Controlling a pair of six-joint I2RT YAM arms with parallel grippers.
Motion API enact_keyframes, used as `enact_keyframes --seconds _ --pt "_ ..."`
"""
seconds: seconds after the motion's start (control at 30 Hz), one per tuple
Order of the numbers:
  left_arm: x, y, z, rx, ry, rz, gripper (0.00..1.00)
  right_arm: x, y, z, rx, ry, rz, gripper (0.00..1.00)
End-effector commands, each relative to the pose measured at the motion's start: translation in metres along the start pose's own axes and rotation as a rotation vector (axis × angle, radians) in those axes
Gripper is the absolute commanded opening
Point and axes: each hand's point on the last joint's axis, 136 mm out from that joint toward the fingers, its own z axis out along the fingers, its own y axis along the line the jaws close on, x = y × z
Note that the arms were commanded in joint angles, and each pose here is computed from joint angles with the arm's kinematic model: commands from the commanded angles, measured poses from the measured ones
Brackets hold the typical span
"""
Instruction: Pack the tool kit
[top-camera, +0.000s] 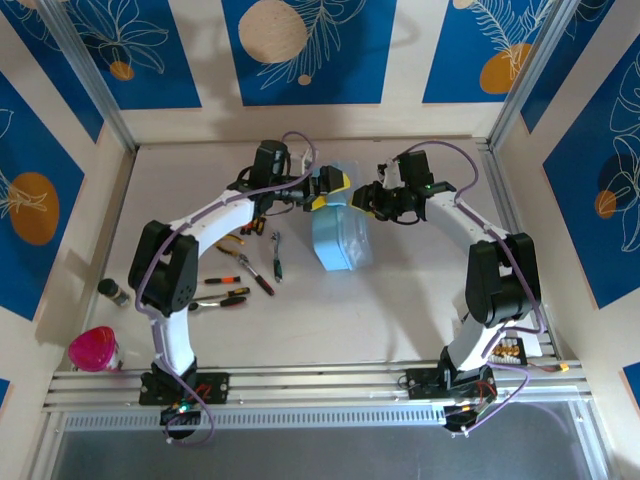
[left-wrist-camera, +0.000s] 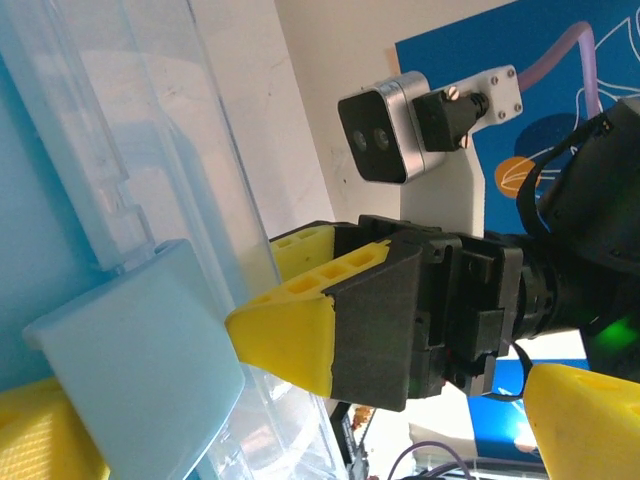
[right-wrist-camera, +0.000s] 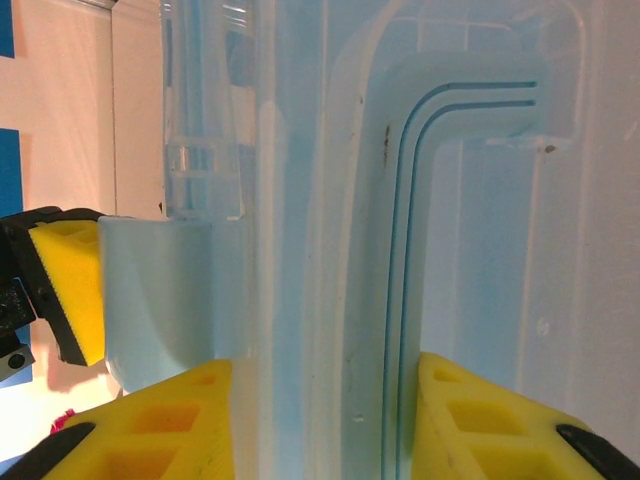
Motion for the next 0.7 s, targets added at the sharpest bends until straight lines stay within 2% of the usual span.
enact_keyframes --seconds 0.0,0.23,0.67 --pt "0.077 0.041 0.029 -0.003 0.237 -0.119 1.0 0.03 0.014 0.006 0.019 0.108 -0.025 0.15" --pt "0.088 0.07 0.028 -0.002 0.217 -0.143 1.0 0.023 0.05 -0.004 0.012 0.093 -0.107 0.15" --pt "0.088 0.083 0.034 0.018 0.197 -0.137 1.0 0.012 0.065 -0.01 0.06 0.05 -0.146 0.16"
